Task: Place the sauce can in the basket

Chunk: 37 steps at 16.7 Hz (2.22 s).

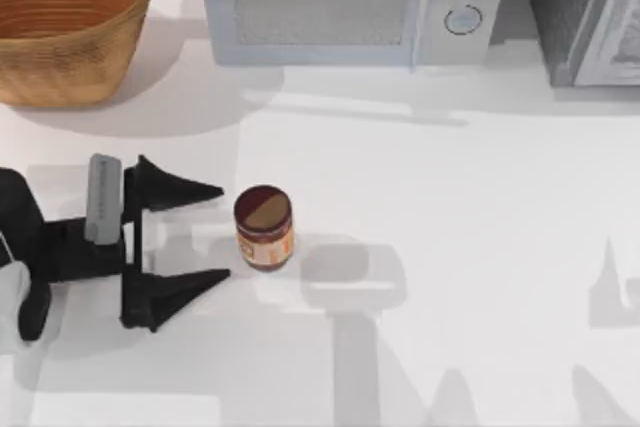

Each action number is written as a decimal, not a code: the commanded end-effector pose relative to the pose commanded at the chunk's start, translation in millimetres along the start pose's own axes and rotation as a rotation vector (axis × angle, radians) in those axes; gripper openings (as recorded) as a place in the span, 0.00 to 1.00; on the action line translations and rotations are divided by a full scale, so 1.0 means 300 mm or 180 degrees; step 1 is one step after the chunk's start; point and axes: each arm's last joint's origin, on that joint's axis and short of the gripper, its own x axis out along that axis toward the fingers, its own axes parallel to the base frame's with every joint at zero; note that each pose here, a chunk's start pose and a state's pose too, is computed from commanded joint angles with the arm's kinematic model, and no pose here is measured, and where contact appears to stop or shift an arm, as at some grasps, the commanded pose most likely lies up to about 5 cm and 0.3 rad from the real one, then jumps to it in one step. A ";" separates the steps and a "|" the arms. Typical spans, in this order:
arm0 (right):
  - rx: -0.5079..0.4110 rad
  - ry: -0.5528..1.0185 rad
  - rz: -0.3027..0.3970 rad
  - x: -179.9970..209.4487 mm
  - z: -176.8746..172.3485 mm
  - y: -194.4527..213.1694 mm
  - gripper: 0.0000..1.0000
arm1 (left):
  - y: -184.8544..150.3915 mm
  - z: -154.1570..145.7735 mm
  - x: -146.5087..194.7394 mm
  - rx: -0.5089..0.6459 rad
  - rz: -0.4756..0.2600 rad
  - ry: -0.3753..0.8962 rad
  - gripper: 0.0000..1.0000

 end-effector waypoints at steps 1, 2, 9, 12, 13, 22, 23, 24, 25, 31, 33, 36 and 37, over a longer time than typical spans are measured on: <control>0.0000 0.0000 0.0000 0.000 0.000 0.000 1.00 | -0.001 -0.006 0.000 0.0000 -0.0015 -0.0001 1.00; 0.0000 0.0000 0.0000 0.000 0.000 0.000 1.00 | -0.001 -0.006 0.000 0.0000 -0.0015 -0.0001 1.00; 0.0000 0.0000 0.0000 0.000 0.000 0.000 1.00 | 0.002 -0.004 0.034 0.0000 -0.0014 0.0003 1.00; 0.0000 0.0000 0.0000 0.000 0.000 0.000 1.00 | 0.006 -0.003 0.121 0.0001 -0.0015 0.0005 1.00; 0.0000 0.0000 0.0000 0.000 0.000 0.000 1.00 | 0.006 -0.004 0.153 0.0001 -0.0016 0.0004 1.00; 0.0000 0.0000 0.0000 0.000 0.000 0.000 1.00 | -0.002 -0.006 0.233 0.0000 -0.0015 -0.0001 0.85; 0.0000 0.0000 0.0000 0.000 0.000 0.000 1.00 | -0.002 -0.006 0.233 0.0000 -0.0015 -0.0001 0.77; 0.0000 0.0000 0.0000 0.000 0.000 0.000 1.00 | -0.002 -0.006 0.233 0.0000 -0.0015 -0.0001 0.70; 0.0000 0.0000 0.0000 0.000 0.000 0.000 1.00 | -0.002 -0.006 0.233 0.0000 -0.0015 -0.0001 0.62; 0.0000 0.0000 0.0000 0.000 0.000 0.000 1.00 | -0.002 -0.006 0.233 0.0000 -0.0015 -0.0001 0.17; 0.0000 0.0000 0.0000 0.000 0.000 0.000 1.00 | -0.002 -0.006 0.233 0.0000 -0.0015 -0.0001 0.02; 0.0000 0.0000 0.0000 0.000 0.000 0.000 1.00 | -0.002 -0.006 0.233 0.0000 -0.0015 -0.0001 0.00; 0.0000 0.0000 0.0000 0.000 0.000 0.000 1.00 | -0.002 -0.006 0.233 0.0000 -0.0015 -0.0001 0.00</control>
